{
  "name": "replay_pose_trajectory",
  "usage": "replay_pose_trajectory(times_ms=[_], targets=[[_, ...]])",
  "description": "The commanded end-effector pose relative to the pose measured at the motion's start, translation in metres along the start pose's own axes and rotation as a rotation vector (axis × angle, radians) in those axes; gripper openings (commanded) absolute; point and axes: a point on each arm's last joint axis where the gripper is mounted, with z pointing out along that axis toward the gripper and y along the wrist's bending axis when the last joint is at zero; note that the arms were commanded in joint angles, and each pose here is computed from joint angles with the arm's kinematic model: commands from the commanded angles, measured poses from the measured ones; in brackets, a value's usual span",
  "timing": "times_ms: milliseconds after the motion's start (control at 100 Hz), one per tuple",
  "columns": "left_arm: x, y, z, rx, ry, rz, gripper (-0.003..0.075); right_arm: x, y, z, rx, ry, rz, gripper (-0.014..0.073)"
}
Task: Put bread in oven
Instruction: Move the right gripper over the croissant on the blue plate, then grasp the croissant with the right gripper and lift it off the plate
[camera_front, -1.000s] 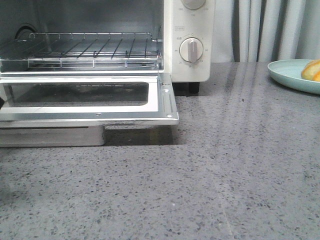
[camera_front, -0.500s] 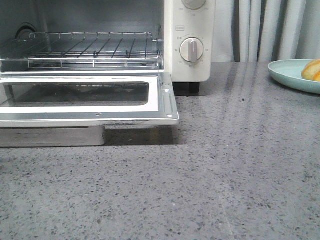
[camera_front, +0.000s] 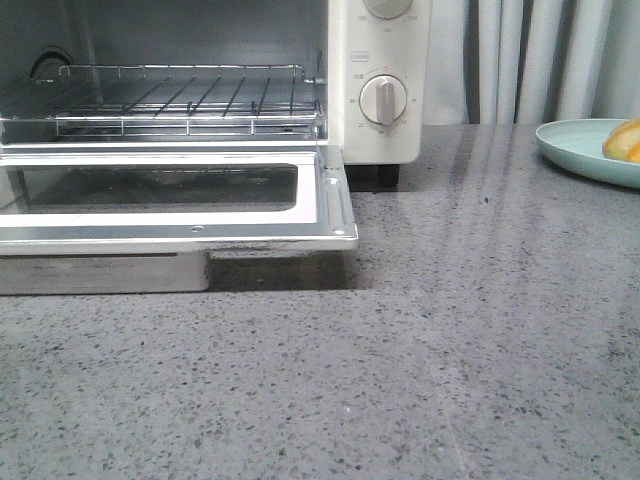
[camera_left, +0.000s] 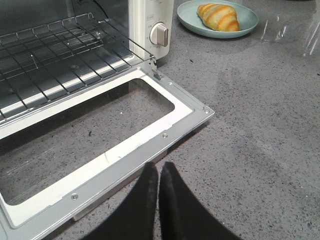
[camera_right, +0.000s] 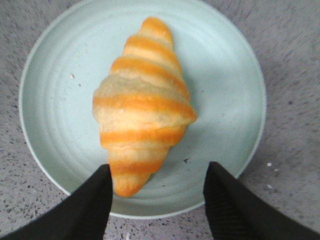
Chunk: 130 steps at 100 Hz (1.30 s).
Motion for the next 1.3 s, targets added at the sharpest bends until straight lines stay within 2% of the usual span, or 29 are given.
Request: replay_pose_trajectory(times_ms=[0, 130, 280, 420, 630, 700, 750, 870, 940, 1040, 1290], targets=[[-0.014, 0.001, -0.004, -0.012, -0.079, -0.020, -0.0021, -0.014, -0.002, -0.004, -0.006, -0.088, 0.020, 0.0370], [-0.013, 0.001, -0.004, -0.009, -0.075, -0.020, -0.0021, -0.012, 0.001, 0.017, -0.008, -0.037, 0.027, 0.0369], [-0.013, 0.001, -0.004, -0.008, -0.073, -0.020, -0.0021, -0.008, 0.000, 0.037, -0.001, 0.013, 0.112, 0.0364], [-0.013, 0.001, -0.004, -0.008, -0.073, -0.020, -0.0021, -0.004, 0.002, 0.051, 0.003, 0.060, 0.113, 0.0309], [-0.013, 0.000, -0.004, -0.006, -0.070, -0.020, -0.0021, -0.001, 0.003, 0.057, 0.002, 0.089, 0.118, 0.0179], [-0.013, 0.000, -0.004, -0.006, -0.070, -0.020, -0.0021, -0.001, 0.003, 0.057, 0.003, 0.094, 0.118, 0.0061], [-0.013, 0.000, -0.004, -0.006, -0.070, -0.020, -0.0021, 0.000, 0.003, 0.057, 0.004, 0.098, 0.118, -0.0070], [-0.012, 0.000, -0.004, -0.001, -0.063, -0.019, -0.0021, -0.001, 0.002, 0.054, 0.003, 0.094, 0.120, -0.0069], [-0.011, -0.001, -0.004, 0.006, -0.053, -0.019, -0.0021, -0.006, 0.001, 0.043, -0.003, 0.038, 0.116, -0.0069], [-0.010, -0.002, -0.004, 0.015, -0.040, -0.019, -0.0022, -0.020, -0.004, 0.011, 0.009, -0.125, 0.075, -0.0069], [-0.010, -0.002, -0.004, 0.017, -0.036, -0.019, -0.0021, -0.036, -0.010, -0.106, -0.049, -0.601, 0.055, -0.0068]])
